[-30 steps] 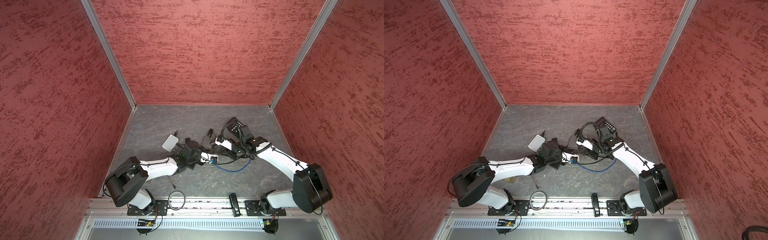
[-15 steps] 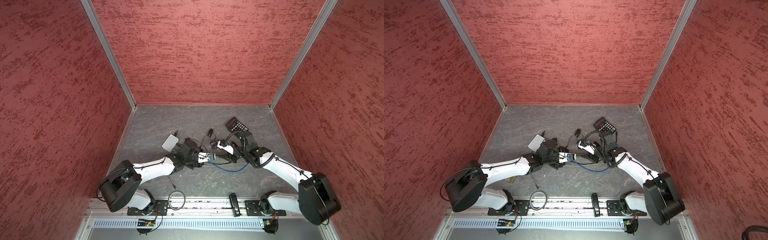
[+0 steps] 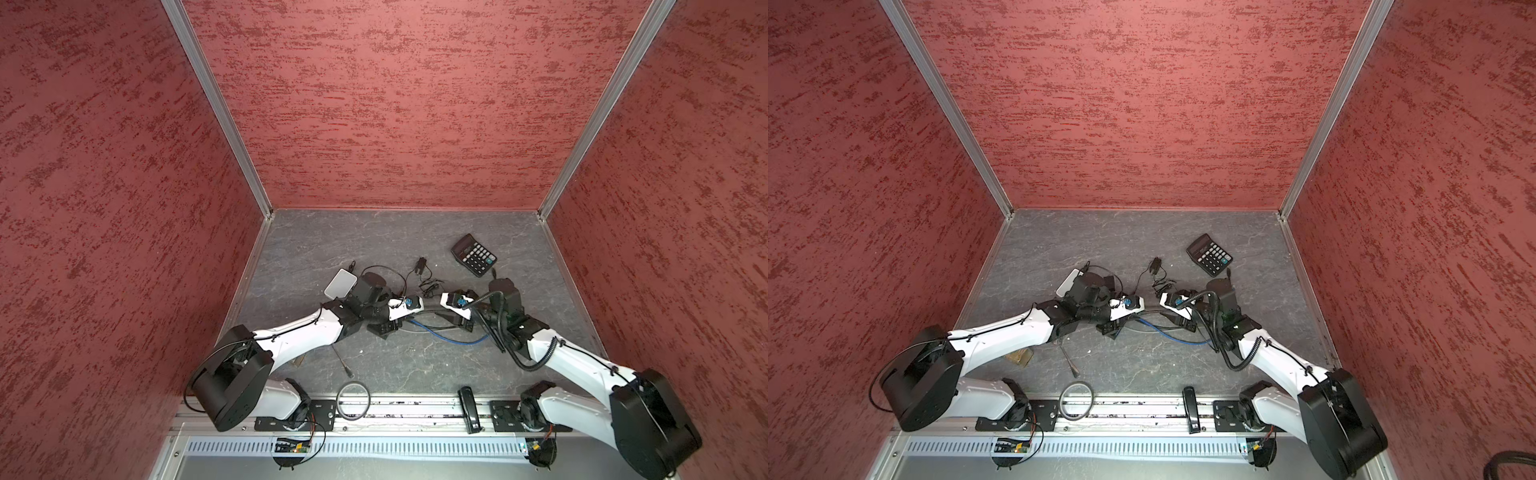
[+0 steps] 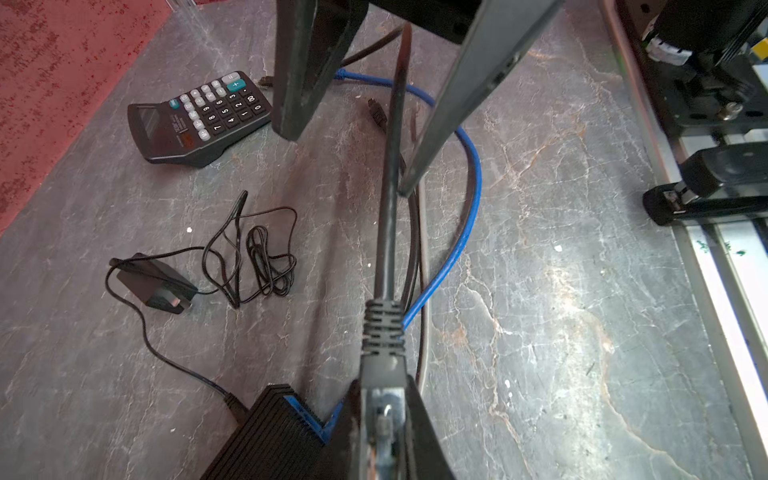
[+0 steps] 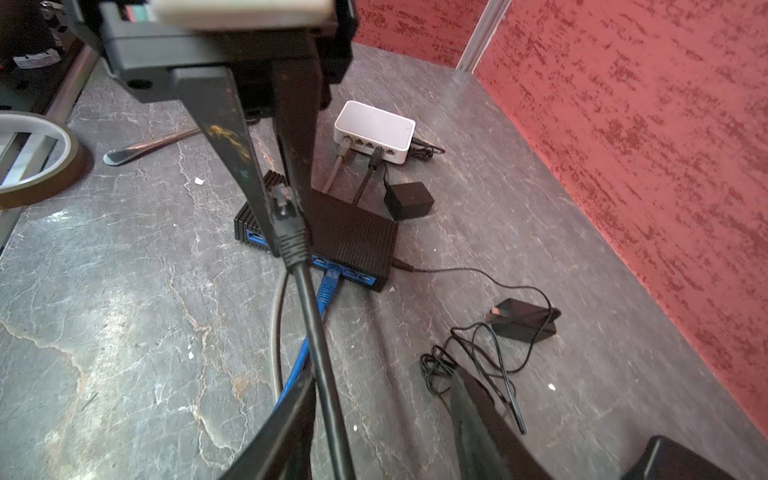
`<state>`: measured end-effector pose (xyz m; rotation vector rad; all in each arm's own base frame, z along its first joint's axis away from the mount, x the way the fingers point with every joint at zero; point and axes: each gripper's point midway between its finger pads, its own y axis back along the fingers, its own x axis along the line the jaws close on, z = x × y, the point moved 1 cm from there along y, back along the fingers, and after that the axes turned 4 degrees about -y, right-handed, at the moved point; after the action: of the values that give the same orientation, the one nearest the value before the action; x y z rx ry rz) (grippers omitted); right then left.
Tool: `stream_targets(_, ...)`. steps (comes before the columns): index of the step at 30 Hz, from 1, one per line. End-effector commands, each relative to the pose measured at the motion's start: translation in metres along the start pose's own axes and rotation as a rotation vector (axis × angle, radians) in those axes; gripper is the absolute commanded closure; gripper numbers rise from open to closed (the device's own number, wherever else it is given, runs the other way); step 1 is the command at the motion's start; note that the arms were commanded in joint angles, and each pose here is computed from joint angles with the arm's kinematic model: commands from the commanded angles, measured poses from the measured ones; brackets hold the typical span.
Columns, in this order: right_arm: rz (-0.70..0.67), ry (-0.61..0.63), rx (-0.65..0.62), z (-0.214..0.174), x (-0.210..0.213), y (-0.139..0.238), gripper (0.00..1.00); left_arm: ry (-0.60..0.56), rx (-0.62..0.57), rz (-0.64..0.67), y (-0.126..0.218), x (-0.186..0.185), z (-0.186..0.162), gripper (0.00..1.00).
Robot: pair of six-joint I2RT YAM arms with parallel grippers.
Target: Insert the plug into the switch port
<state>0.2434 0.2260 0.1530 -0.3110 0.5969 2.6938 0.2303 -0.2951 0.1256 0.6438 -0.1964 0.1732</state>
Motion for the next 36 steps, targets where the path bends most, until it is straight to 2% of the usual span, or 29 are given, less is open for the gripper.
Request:
stream_targets(1, 0.005, 0.08, -0.051, 0.014, 0.005, -0.002, 0.47, 0.053, -0.009, -0.05, -0.001, -0.002, 0.003, 0.95)
stream_targets(8, -0.005, 0.18, -0.045, 0.016, 0.017, -0.013, 0.48, 0.114, 0.0, -0.151, -0.001, -0.006, 0.004, 0.95)
stream_targets(14, -0.01, 0.237, -0.039, 0.017, 0.023, -0.019, 0.53, 0.175, -0.003, -0.228, 0.003, -0.008, 0.006, 0.95)
stream_targets(19, 0.049, 0.199, -0.06, 0.021, 0.031, -0.021, 0.6, 0.108, 0.005, -0.187, 0.003, -0.008, 0.0, 0.95)
stream_targets(24, 0.098, 0.099, -0.051, 0.024, 0.032, -0.026, 0.66, -0.038, -0.004, -0.113, -0.001, -0.013, -0.002, 0.96)
stream_targets(29, 0.153, 0.065, -0.076, 0.026, 0.041, -0.027, 0.65, -0.155, -0.007, -0.041, -0.001, -0.014, 0.001, 0.96)
stream_targets(36, 0.215, 0.045, -0.114, 0.033, 0.048, -0.029, 0.65, -0.213, -0.031, 0.0, 0.001, -0.011, 0.011, 0.97)
